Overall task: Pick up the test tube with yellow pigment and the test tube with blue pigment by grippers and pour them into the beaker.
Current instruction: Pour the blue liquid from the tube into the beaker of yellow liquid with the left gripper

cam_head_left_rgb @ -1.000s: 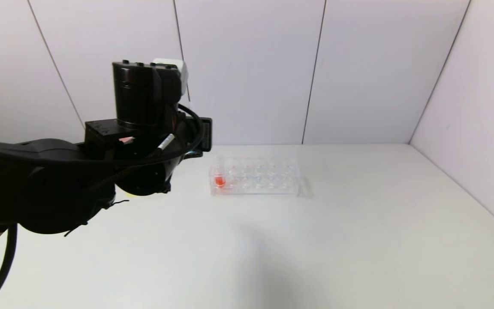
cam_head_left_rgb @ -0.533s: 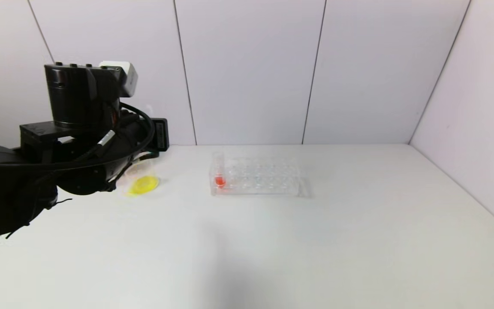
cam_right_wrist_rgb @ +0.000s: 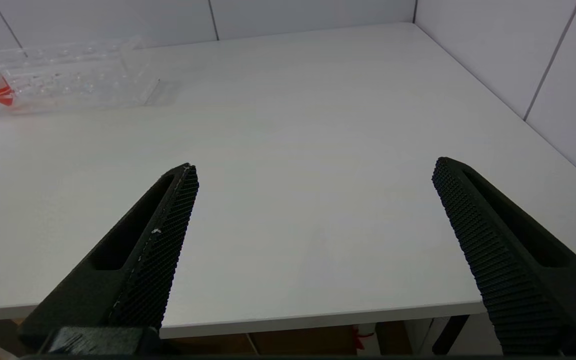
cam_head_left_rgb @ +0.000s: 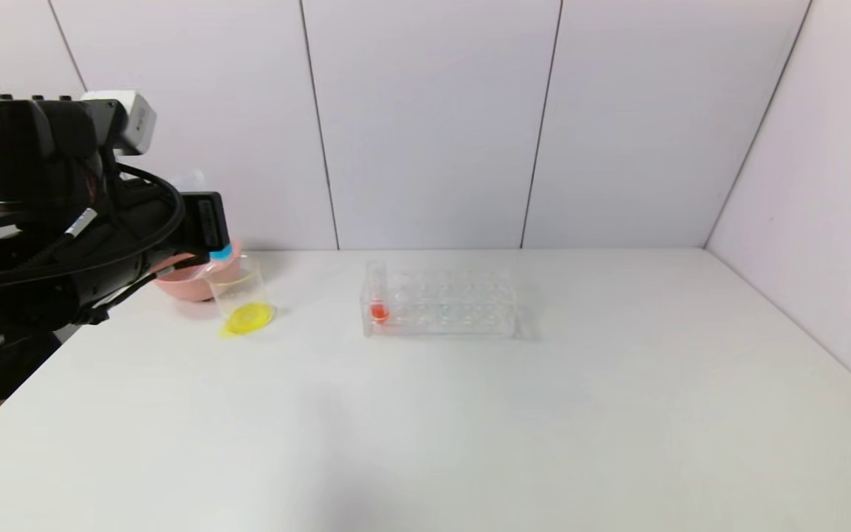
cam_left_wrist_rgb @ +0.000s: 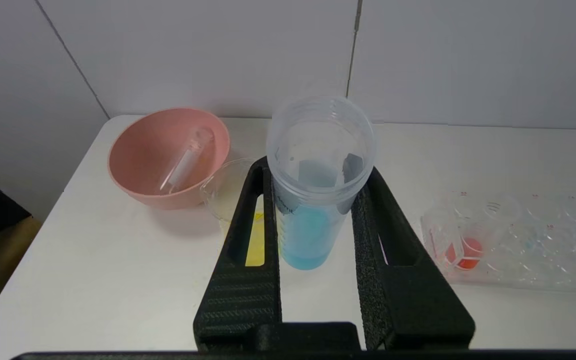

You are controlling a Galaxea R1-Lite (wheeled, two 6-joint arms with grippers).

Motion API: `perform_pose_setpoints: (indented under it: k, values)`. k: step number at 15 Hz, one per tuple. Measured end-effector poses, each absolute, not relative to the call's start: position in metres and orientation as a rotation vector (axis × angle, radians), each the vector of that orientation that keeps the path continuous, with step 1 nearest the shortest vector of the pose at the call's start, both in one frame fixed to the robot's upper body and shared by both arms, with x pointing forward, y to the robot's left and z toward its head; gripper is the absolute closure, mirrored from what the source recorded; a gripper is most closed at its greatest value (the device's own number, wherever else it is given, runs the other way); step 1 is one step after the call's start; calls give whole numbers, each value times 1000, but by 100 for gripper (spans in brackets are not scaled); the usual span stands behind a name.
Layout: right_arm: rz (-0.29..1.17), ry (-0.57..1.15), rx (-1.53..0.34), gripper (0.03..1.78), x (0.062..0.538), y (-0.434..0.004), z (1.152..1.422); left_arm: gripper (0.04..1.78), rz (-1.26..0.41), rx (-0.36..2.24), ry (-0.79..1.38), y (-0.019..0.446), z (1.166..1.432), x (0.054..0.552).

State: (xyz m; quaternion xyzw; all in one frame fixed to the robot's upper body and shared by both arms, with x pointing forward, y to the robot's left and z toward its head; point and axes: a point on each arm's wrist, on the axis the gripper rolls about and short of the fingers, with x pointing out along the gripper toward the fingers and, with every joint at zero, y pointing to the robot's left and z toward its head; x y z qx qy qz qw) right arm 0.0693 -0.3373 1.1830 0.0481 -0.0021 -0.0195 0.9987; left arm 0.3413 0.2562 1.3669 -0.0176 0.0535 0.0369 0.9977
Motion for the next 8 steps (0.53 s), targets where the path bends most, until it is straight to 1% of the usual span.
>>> perform_pose_setpoints:
  k: [4, 8]
  values:
    - [-39, -4, 96, 10, 69, -337, 1183, 138, 99, -35, 131, 283, 1364, 335]
    - [-39, -4, 96, 10, 69, -337, 1183, 138, 137, -36, 147, 300, 1359, 330]
